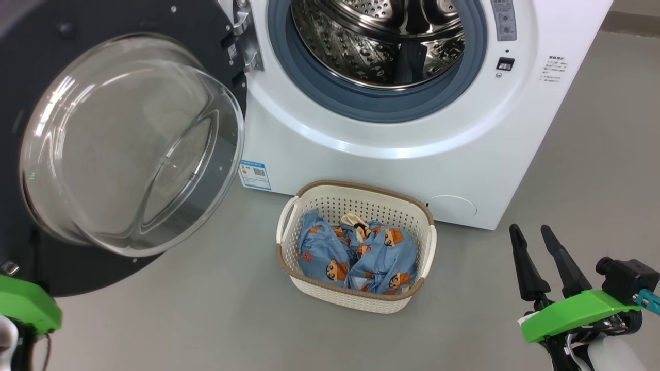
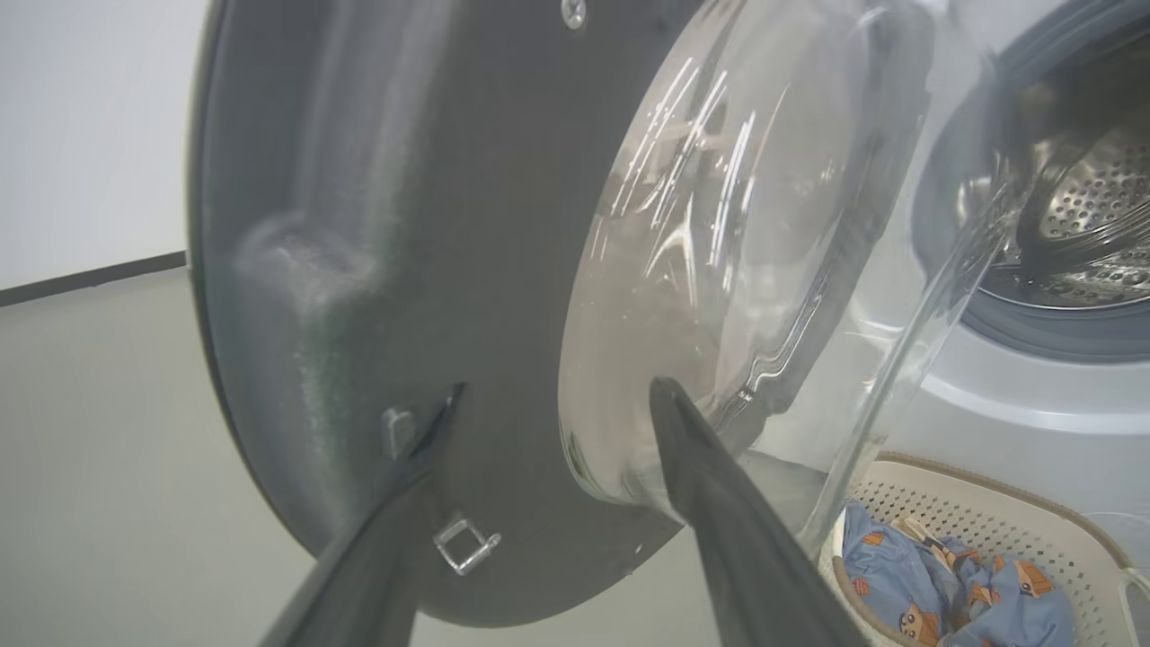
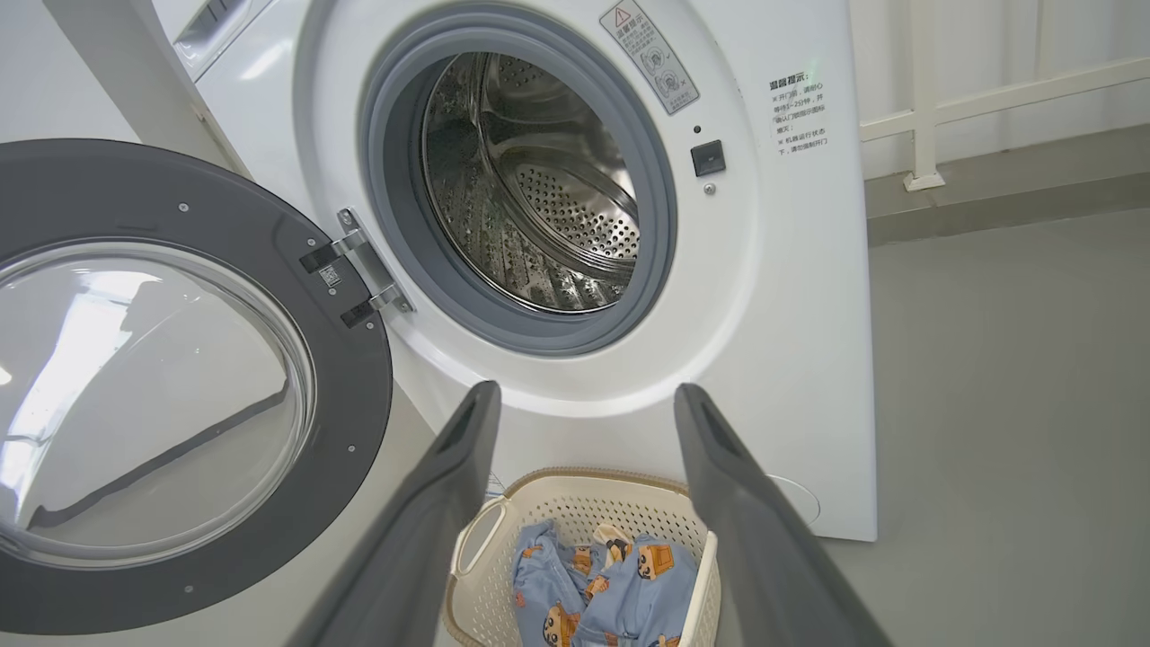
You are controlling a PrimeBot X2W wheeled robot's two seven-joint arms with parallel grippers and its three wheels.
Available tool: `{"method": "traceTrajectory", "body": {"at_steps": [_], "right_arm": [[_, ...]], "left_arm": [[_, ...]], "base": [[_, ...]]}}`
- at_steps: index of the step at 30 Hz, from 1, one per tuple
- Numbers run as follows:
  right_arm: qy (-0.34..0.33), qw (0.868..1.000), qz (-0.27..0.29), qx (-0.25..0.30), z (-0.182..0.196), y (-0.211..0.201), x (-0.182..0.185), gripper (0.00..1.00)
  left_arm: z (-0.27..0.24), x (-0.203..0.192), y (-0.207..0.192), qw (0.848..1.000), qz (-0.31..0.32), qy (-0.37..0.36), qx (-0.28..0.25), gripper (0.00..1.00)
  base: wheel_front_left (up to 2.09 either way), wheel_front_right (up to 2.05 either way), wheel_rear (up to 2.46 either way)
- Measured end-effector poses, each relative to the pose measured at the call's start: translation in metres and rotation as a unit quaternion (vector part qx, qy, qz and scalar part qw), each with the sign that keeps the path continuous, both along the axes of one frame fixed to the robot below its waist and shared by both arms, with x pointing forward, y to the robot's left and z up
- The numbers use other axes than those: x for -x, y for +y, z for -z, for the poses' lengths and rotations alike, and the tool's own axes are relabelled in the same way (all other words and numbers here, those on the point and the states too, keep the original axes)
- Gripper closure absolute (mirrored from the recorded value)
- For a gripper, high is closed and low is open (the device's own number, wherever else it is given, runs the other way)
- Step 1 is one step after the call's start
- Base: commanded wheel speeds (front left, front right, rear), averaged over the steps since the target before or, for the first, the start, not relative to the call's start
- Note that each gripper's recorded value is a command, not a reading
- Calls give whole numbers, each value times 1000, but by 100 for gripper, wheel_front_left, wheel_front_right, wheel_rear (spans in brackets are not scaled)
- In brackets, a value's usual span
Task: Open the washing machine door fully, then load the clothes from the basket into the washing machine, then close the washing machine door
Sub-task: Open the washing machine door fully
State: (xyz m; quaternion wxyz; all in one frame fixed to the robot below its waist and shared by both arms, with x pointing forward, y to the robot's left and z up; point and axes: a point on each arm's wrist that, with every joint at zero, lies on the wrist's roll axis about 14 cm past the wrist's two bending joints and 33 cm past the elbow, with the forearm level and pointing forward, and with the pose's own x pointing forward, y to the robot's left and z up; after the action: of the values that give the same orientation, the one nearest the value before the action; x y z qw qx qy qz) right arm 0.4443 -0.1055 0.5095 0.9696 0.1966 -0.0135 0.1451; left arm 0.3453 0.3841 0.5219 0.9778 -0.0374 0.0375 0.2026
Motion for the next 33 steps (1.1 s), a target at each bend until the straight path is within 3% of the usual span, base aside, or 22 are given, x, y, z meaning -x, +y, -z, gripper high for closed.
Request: {"method": "traceTrajectory", "body": {"at_steps": [14, 20, 33], "right_arm": [[-10, 1000, 14, 6, -8, -15, 13, 0], [-15, 999, 32, 13, -12, -32, 20, 0], [-19, 996, 80, 28, -15, -74, 42, 0]], "left_arm": [[-14, -3, -70, 996, 65, -54, 16, 0], [-20, -9, -103, 992, 103, -67, 7, 0], [-22, -32, -175, 978, 182, -95, 42, 0]], "base": [[0, 0, 0], [0, 0, 0], [0, 0, 0]]}}
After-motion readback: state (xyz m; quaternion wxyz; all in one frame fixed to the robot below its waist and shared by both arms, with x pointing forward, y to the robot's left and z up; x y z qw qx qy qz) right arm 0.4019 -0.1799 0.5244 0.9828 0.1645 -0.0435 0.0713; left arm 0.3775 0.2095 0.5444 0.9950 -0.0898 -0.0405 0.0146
